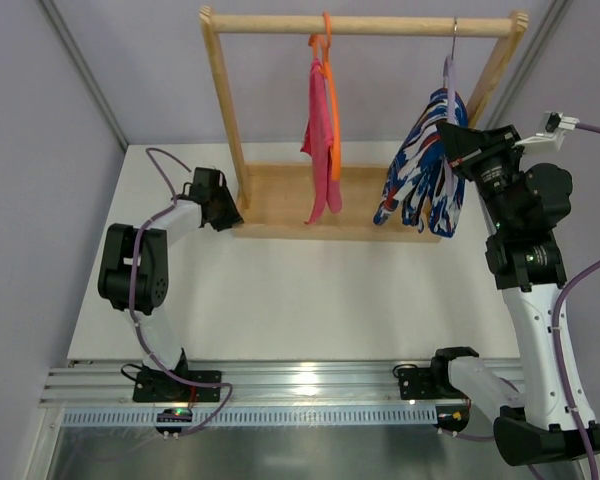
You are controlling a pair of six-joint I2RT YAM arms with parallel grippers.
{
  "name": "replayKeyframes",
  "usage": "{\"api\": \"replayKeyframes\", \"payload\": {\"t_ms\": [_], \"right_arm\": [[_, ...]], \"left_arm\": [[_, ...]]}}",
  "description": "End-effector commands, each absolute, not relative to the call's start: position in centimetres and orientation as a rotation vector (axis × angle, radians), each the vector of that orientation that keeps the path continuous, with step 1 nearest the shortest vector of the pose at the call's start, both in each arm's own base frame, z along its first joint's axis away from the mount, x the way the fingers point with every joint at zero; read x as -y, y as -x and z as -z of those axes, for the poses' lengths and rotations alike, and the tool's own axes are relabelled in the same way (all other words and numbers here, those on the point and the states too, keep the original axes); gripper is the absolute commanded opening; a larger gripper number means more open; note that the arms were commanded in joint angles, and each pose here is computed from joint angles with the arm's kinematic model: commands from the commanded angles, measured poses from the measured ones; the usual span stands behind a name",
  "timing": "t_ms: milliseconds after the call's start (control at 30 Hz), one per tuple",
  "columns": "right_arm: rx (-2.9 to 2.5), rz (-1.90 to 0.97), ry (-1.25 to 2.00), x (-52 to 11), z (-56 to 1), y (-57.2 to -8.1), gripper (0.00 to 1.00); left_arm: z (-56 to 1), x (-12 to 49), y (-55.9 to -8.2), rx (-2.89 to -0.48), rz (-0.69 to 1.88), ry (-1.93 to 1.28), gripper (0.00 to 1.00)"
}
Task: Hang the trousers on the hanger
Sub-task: Hang the hanger with trousers onto the clothesline
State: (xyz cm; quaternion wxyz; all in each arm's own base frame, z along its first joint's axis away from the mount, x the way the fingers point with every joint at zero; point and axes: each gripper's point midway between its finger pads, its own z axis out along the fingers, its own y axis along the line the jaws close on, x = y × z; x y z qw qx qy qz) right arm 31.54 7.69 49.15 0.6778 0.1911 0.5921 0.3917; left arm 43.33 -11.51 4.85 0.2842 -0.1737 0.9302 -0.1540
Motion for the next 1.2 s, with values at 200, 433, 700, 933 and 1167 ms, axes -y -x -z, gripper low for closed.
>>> {"api": "replayKeyframes", "payload": {"t_ms": [200, 433, 700, 933, 1167], "right_arm": [[-1.088, -0.957, -0.344, -7.5, -56.0, -27.7, 0.04], [-1.105, -0.946, -0.340, -7.6, -56.2, -28.5, 0.04], [-1.104, -0.955, -0.352, -7.5, -56.6, -28.0, 0.04], [-1.147, -0.961, -0.369, -7.8, -55.5, -29.0, 0.04], [-1.199, -0.929, -0.395, -7.6, -54.1, -29.6, 0.42]], "left_arm": [[-5.9, 12.4, -42.0, -2.515, 0.482, 0.463, 0.00], [-5.6, 12.2, -41.2, -2.524, 0.481, 0.481, 0.00], [-4.9, 12.6, -40.8, -2.550, 0.508, 0.487, 0.00], [-4.8, 12.8, -40.8, -2.553, 0.521, 0.501, 0.01], [-6.7, 12.7, -41.2, -2.524, 0.520, 0.487, 0.36]]}}
